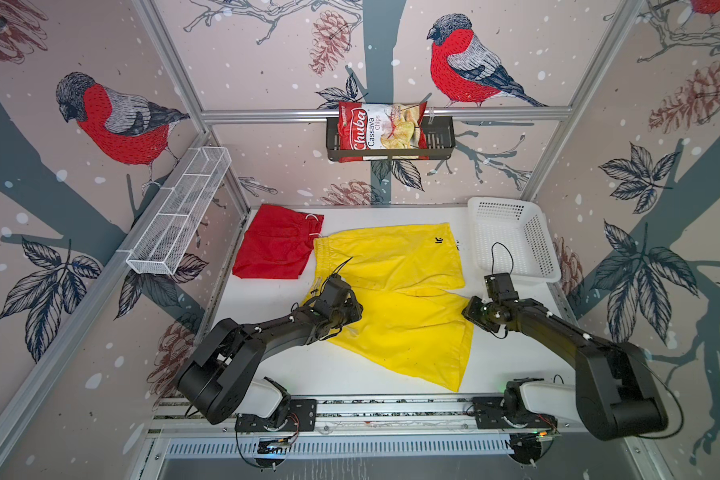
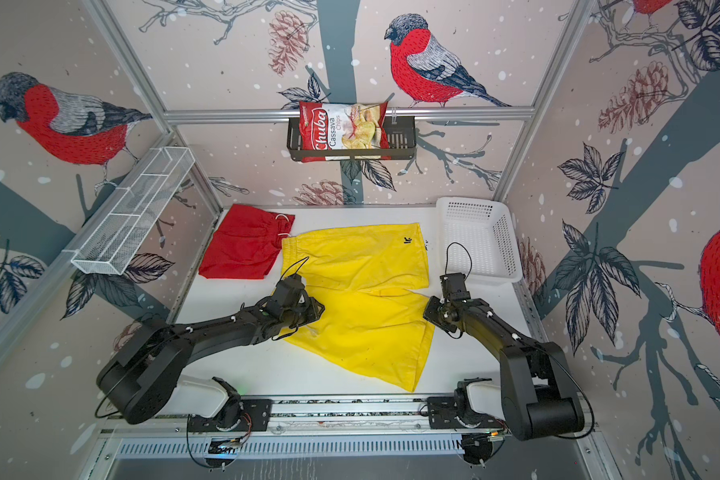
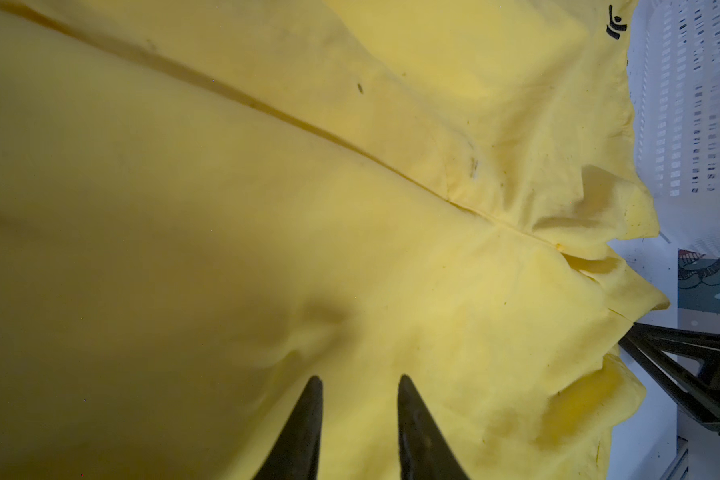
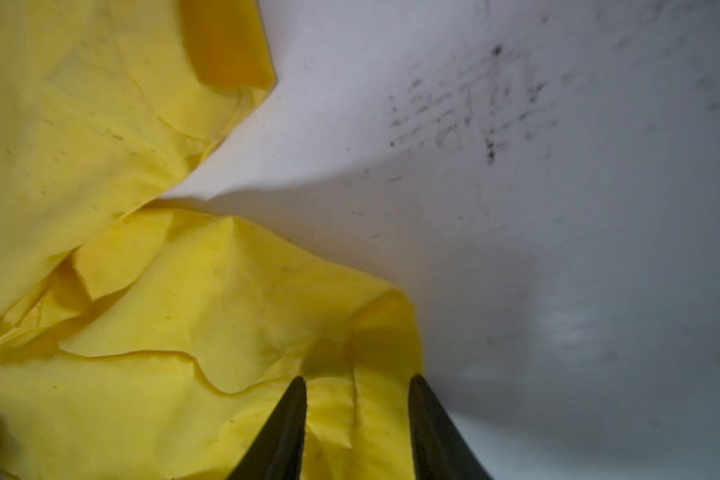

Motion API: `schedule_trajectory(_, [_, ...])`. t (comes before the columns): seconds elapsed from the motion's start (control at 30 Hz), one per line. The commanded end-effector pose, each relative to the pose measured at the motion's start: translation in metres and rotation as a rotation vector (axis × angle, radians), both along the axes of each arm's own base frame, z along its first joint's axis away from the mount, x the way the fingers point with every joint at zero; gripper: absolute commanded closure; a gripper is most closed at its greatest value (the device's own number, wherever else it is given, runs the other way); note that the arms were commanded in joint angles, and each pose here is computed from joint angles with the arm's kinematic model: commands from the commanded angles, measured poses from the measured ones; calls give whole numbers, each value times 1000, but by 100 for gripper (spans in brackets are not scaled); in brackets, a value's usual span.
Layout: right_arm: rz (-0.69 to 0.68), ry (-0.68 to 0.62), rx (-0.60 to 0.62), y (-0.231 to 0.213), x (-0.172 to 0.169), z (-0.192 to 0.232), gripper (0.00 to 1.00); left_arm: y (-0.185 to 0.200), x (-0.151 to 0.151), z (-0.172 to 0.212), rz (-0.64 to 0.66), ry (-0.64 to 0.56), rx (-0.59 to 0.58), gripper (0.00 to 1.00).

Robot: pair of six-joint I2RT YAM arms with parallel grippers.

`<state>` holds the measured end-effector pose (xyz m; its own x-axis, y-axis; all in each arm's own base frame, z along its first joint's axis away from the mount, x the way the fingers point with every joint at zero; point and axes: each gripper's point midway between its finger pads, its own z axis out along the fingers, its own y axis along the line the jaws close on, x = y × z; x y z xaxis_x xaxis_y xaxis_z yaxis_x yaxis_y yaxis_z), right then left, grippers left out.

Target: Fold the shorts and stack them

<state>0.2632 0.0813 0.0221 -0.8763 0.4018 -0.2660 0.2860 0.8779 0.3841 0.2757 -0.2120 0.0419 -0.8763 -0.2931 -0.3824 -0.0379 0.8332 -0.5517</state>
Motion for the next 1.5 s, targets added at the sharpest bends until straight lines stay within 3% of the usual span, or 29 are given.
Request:
schedule_trajectory(0.0, [17,-4,46,10,5,-4,61,-3,2,3,-5,-14,-17,68])
schedule_trajectory(0.1, [16,-19,43,11,14,-2,79,-2,2,1,-1,-11,-9,68])
schedule_trajectory(0.2, [16,-35,28,10,21,4,89,0,0,-4,4,1,3,69])
schedule_trajectory(0.6, [-31,-116,-113,-22,37,54,98,1,-1,-12,7,23,8,70])
schedule_trajectory(0.7, [-27,-107,-103,-22,35,51,97,0,-2,-13,4,26,8,70])
schedule_trajectory(0.83, [-8,-73,-28,-8,24,34,70,1,-2,-13,5,26,9,70])
schedule_trajectory(0.93, [1,-55,17,1,16,20,64,0,-1,-14,4,30,8,70])
schedule_trajectory(1.27, [41,-26,7,19,20,1,65,-1,-3,-19,1,48,5,70])
schedule_trajectory(1.47, [44,-1,-13,20,25,-9,84,-1,-3,-20,2,51,7,70])
